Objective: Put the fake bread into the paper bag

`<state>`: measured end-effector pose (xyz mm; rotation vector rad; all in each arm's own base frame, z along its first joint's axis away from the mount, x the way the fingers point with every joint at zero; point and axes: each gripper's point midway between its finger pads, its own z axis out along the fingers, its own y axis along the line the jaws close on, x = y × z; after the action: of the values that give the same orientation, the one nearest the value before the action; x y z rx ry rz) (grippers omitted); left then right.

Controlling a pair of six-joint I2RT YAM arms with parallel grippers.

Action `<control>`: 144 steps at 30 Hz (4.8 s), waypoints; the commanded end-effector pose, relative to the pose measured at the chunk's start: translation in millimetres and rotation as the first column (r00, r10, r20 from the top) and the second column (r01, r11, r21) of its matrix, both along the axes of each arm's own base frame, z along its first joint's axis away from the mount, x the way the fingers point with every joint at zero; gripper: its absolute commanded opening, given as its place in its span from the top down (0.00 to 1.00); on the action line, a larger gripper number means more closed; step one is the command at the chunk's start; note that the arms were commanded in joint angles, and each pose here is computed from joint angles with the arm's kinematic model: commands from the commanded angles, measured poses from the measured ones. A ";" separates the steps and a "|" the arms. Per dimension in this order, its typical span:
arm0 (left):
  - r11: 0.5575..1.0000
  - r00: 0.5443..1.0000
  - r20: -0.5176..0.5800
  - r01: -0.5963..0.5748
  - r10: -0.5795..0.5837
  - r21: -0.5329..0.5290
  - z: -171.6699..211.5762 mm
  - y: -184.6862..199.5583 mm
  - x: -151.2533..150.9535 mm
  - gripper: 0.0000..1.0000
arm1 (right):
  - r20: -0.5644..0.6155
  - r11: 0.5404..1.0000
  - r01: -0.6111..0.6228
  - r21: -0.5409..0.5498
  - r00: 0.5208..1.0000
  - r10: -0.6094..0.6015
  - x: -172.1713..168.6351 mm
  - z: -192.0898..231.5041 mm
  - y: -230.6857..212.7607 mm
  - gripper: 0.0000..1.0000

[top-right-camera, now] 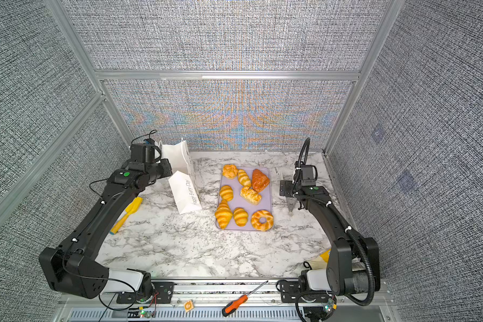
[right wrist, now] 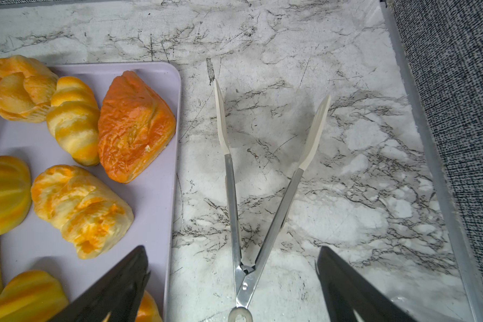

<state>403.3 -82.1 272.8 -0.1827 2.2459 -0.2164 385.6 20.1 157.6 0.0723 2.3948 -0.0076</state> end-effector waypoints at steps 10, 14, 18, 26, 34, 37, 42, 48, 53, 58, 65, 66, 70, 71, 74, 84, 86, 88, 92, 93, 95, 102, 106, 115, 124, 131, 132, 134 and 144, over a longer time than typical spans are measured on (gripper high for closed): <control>0.999 0.999 0.027 0.038 -0.037 -0.023 7.5 -8.9 7.1 1.00 | -0.018 1.000 -0.020 -0.014 1.000 0.020 -0.1 -2.7 1.5 0.04; 0.999 0.998 0.052 0.039 -0.037 -0.032 12.9 -10.5 11.5 1.00 | -0.024 0.999 -0.042 -0.011 0.999 0.042 -0.3 -4.1 5.5 0.04; 0.998 0.997 0.074 0.037 -0.034 -0.046 16.9 -12.3 16.9 1.00 | -0.040 0.998 -0.056 -0.014 0.998 0.056 -1.5 -9.4 8.5 0.04; 0.996 0.993 0.116 0.029 -0.019 -0.083 23.7 -13.2 33.5 1.00 | -0.064 0.998 -0.060 -0.005 0.996 0.060 -2.0 -14.9 11.2 0.05; 0.994 0.994 0.107 0.033 -0.022 -0.103 15.1 -13.0 43.9 1.00 | -0.106 0.999 0.008 -0.035 0.994 -0.012 -3.8 -21.0 -0.6 0.06; 0.994 0.995 0.099 0.032 -0.022 -0.106 12.0 -12.4 44.7 1.00 | -0.117 0.999 0.025 -0.041 0.993 -0.030 -4.5 -22.3 -3.0 0.07; 0.993 0.996 0.092 0.029 -0.019 -0.112 9.0 -9.6 43.8 1.00 | -0.116 0.996 0.064 -0.057 0.991 -0.070 -6.8 -20.7 -10.5 0.12; 0.992 0.996 0.089 0.014 -0.003 -0.122 6.3 -2.0 39.3 0.92 | -0.136 0.989 0.133 -0.071 0.981 -0.142 -13.6 -22.8 -26.7 0.19; 0.991 0.996 0.092 0.008 0.004 -0.133 6.1 1.5 35.8 0.79 | -0.166 0.982 0.178 -0.065 0.968 -0.186 -18.7 -30.5 -39.4 0.32; 0.992 0.994 0.112 0.003 0.012 -0.130 14.0 5.0 31.3 0.58 | -0.210 0.975 0.213 -0.054 0.953 -0.220 -22.1 -42.8 -48.7 0.41; 0.993 0.986 0.163 -0.016 0.035 -0.117 25.9 12.5 19.9 0.31 | -0.264 0.970 0.236 -0.053 0.934 -0.241 -23.4 -60.0 -51.8 0.45; 0.993 0.984 0.177 -0.017 0.037 -0.115 29.5 13.5 17.7 0.28 | -0.274 0.970 0.238 -0.054 0.930 -0.243 -23.4 -63.3 -51.7 0.46; 0.994 0.976 0.214 -0.020 0.042 -0.105 39.0 17.1 9.6 0.22 | -0.291 0.967 0.251 -0.052 0.922 -0.255 -20.1 -70.2 -52.7 0.50; 0.995 0.974 0.223 -0.015 0.037 -0.101 41.1 16.5 7.4 0.21 | -0.291 0.966 0.254 -0.051 0.922 -0.258 -18.2 -70.9 -53.1 0.50; 0.996 0.967 0.253 -0.015 0.037 -0.085 46.9 16.0 0.5 0.18 | -0.295 0.965 0.259 -0.045 0.919 -0.260 -11.5 -74.4 -53.6 0.51; 0.999 0.945 0.327 -0.023 0.014 0.024 64.5 3.9 -19.9 0.11 | -0.333 0.963 0.265 -0.037 0.906 -0.262 4.4 -88.9 -54.7 0.53; 0.999 0.938 0.346 -0.028 0.013 0.039 67.2 3.3 -23.0 0.11 | -0.338 0.965 0.260 -0.018 0.907 -0.251 7.2 -91.4 -51.1 0.53; 0.999 0.929 0.369 -0.030 0.011 0.045 71.0 3.2 -26.1 0.10 | -0.345 0.965 0.262 -0.009 0.905 -0.249 8.7 -94.8 -49.7 0.53; 0.998 0.912 0.411 -0.037 0.012 0.053 79.4 4.9 -32.7 0.08 | -0.369 0.964 0.266 -0.009 0.895 -0.250 9.7 -103.8 -49.5 0.57; 0.998 0.906 0.423 -0.037 0.010 0.056 82.0 5.3 -34.2 0.08 | -0.376 0.964 0.266 -0.009 0.892 -0.250 9.9 -105.7 -49.1 0.59; 0.998 0.897 0.443 -0.030 0.000 0.060 85.7 4.7 -37.1 0.06 | -0.387 0.964 0.267 -0.010 0.888 -0.250 10.0 -109.3 -48.8 0.61; 0.997 0.866 0.497 0.021 -0.059 0.080 95.2 -2.8 -42.5 0.04 | -0.406 0.961 0.276 -0.015 0.877 -0.258 9.2 -116.0 -49.3 0.70; 0.994 0.860 0.503 0.040 -0.085 0.100 96.4 -6.2 -41.6 0.04 | -0.406 0.961 0.276 -0.016 0.876 -0.259 10.2 -116.5 -49.6 0.79; 0.991 0.842 0.528 0.053 -0.110 0.121 104.3 -8.9 -41.2 0.04 | -0.372 0.961 0.277 -0.022 0.890 -0.265 16.6 -98.9 -52.1 0.99; 0.985 0.801 0.572 0.140 -0.174 0.103 121.0 -30.4 -43.5 0.04 | -0.246 0.968 0.247 0.040 0.941 -0.230 26.5 -43.6 -45.9 1.00; 0.949 0.746 0.586 0.262 -0.315 0.177 138.2 -84.9 -47.1 0.04 | -0.106 0.976 0.139 0.167 0.987 -0.123 41.8 10.6 -23.0 1.00; 0.940 0.733 0.588 0.288 -0.340 0.185 140.1 -95.0 -47.9 0.04 | -0.082 0.975 0.112 0.192 0.992 -0.097 45.0 18.1 -17.5 1.00; 0.919 0.711 0.585 0.337 -0.391 0.205 140.5 -113.6 -49.0 0.04 | -0.048 0.970 0.060 0.236 0.998 -0.050 50.0 28.7 -7.2 1.00; 0.743 0.530 0.582 0.635 -0.617 0.209 148.9 -195.5 -51.9 0.04 | 0.121 0.844 -0.211 0.493 0.977 0.174 73.7 83.8 52.6 1.00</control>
<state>359.2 -255.3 413.0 0.5397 1.5939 -0.5022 451.4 46.1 211.7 0.1538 2.3653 0.4984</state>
